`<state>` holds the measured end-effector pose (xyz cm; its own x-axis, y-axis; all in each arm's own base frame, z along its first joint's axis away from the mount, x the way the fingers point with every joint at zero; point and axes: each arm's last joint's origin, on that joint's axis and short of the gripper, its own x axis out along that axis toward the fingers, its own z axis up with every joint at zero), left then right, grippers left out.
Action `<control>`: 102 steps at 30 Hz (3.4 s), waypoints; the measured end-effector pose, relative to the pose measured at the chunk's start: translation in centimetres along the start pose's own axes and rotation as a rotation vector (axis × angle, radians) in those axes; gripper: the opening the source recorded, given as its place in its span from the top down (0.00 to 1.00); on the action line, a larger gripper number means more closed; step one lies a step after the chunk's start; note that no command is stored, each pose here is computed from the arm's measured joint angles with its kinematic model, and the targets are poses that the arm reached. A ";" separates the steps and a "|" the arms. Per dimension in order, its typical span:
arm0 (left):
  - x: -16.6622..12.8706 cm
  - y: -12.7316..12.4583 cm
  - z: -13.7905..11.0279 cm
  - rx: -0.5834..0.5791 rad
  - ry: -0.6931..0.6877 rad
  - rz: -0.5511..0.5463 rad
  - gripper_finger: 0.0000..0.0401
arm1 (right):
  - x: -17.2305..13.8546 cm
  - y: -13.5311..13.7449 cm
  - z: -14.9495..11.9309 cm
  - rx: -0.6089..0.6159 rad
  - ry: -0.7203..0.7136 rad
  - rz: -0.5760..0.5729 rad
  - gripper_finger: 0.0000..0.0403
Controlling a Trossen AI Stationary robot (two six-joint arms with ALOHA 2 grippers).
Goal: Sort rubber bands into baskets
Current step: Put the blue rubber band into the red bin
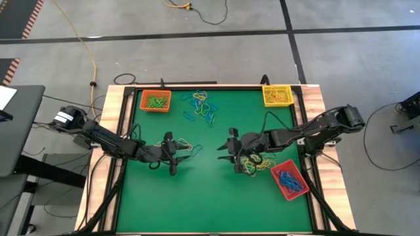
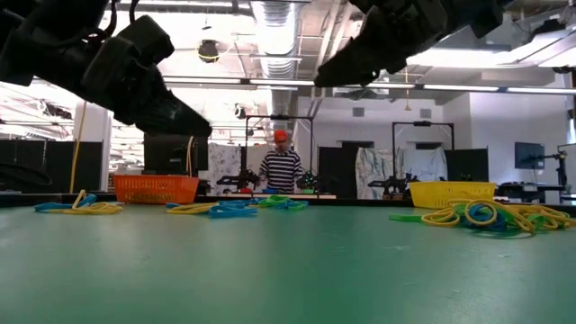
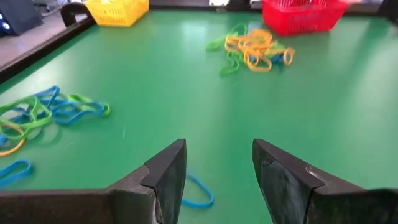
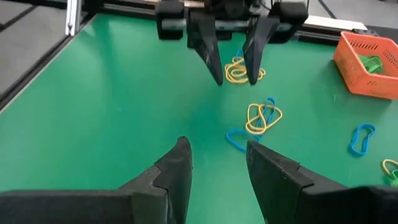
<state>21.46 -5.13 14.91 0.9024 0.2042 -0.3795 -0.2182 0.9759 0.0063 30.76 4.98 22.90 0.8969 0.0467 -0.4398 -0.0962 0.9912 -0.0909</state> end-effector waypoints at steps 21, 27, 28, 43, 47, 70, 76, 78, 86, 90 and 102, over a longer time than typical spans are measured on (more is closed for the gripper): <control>-0.1 0.4 -1.7 0.084 0.161 0.031 0.57 | -0.1 0.3 0.8 0.018 -0.077 0.007 0.55; -0.1 0.4 -1.7 0.084 0.160 0.031 0.57 | -0.1 0.3 0.8 0.019 -0.081 0.007 0.55; -0.1 0.4 -1.7 0.084 0.160 0.031 0.57 | -0.1 0.3 0.7 0.019 -0.076 0.007 0.55; -0.1 0.4 -1.7 0.084 0.160 0.032 0.57 | -0.3 0.9 -2.1 0.166 0.221 -0.006 0.55; -0.1 0.4 -1.6 0.083 0.159 0.032 0.57 | -0.8 0.9 -3.5 0.233 0.360 -0.074 0.55; -0.1 0.4 -1.6 0.083 0.159 0.032 0.57 | -1.7 -1.5 -5.7 0.381 0.602 -0.197 0.55; -0.1 0.4 -1.6 0.083 0.159 0.032 0.57 | -0.7 -2.1 -4.6 0.314 0.447 -0.234 0.55; -0.1 0.4 -1.6 0.083 0.159 0.032 0.57 | 0.2 -2.7 -4.1 0.273 0.363 -0.230 0.55; -0.1 0.4 -1.7 0.084 0.160 0.033 0.57 | 4.7 -8.8 -6.7 0.277 0.312 -0.375 0.55; -0.1 0.4 -1.7 0.083 0.159 0.033 0.57 | 6.0 -12.6 -7.5 0.357 0.329 -0.398 0.55; -0.1 0.4 -1.7 0.083 0.159 0.032 0.57 | 9.3 -13.6 -7.1 0.273 0.337 -0.323 0.55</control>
<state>20.62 -4.88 13.44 0.8236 0.2273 -0.5197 -0.2087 0.9734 0.0950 37.36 -8.98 13.71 0.6694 -0.2640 -0.6944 0.3178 0.9467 -0.0536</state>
